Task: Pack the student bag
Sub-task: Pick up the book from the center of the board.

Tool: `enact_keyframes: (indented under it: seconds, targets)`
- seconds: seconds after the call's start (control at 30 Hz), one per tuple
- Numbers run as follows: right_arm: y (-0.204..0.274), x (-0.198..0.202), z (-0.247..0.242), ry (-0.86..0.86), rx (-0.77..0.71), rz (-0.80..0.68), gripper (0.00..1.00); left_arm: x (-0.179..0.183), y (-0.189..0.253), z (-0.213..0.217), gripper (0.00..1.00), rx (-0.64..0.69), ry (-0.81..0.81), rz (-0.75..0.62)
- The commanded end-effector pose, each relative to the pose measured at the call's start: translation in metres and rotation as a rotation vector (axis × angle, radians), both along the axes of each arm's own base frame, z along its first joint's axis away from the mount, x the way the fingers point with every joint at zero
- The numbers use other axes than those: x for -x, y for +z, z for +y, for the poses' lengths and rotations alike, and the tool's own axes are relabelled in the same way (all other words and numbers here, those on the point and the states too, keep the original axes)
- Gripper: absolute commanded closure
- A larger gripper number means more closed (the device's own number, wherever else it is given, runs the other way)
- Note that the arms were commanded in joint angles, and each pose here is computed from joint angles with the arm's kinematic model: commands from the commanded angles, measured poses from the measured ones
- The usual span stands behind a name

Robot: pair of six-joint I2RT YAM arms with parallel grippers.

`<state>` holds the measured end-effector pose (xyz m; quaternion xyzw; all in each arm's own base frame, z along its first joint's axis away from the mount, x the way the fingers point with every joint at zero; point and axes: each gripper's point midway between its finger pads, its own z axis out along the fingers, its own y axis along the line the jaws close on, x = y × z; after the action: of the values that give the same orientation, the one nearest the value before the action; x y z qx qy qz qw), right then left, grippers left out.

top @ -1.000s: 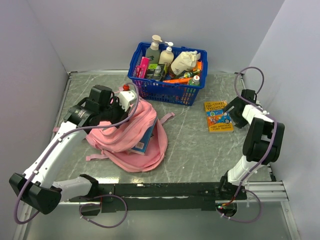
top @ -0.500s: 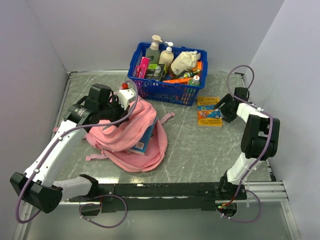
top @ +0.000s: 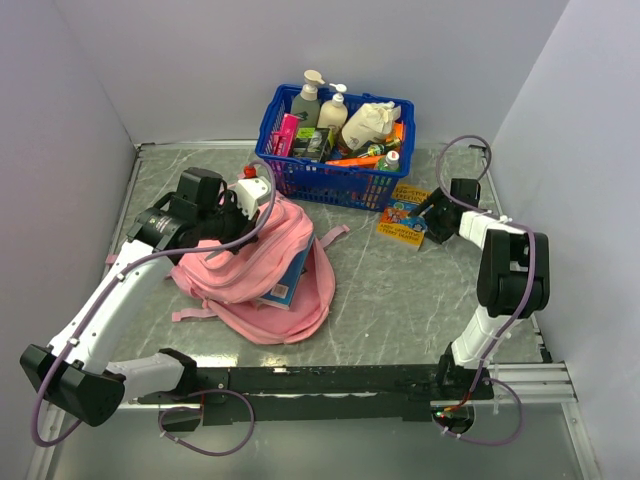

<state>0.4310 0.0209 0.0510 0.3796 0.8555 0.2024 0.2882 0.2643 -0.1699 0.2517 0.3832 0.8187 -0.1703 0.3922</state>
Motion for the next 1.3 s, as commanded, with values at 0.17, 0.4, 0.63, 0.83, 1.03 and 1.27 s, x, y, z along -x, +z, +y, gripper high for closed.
enact_keyframes:
  seconds: [0.17,0.4,0.63,0.83,1.03,1.27]
  targets:
    - [0.092,-0.023,0.054,0.117,-0.089,-0.282,0.22,-0.018,0.036,-0.001,0.98,0.049,0.010,-0.154]
    - [0.083,-0.019,0.054,0.116,-0.076,-0.262,0.23,-0.017,0.035,-0.002,0.98,0.051,0.006,-0.150]
    - [0.045,-0.003,0.050,0.106,-0.055,-0.131,0.34,-0.017,0.031,0.001,0.97,0.035,0.011,-0.152]
    - [0.060,0.007,0.043,0.119,0.002,-0.143,0.67,-0.017,0.030,0.002,0.97,0.034,0.012,-0.152]
    - [0.081,0.009,0.047,0.154,0.000,-0.175,0.92,-0.017,0.033,0.001,0.97,0.049,0.020,-0.152]
    - [0.095,0.027,0.059,0.223,0.017,-0.186,1.00,-0.015,0.034,0.001,0.96,0.056,0.021,-0.154]
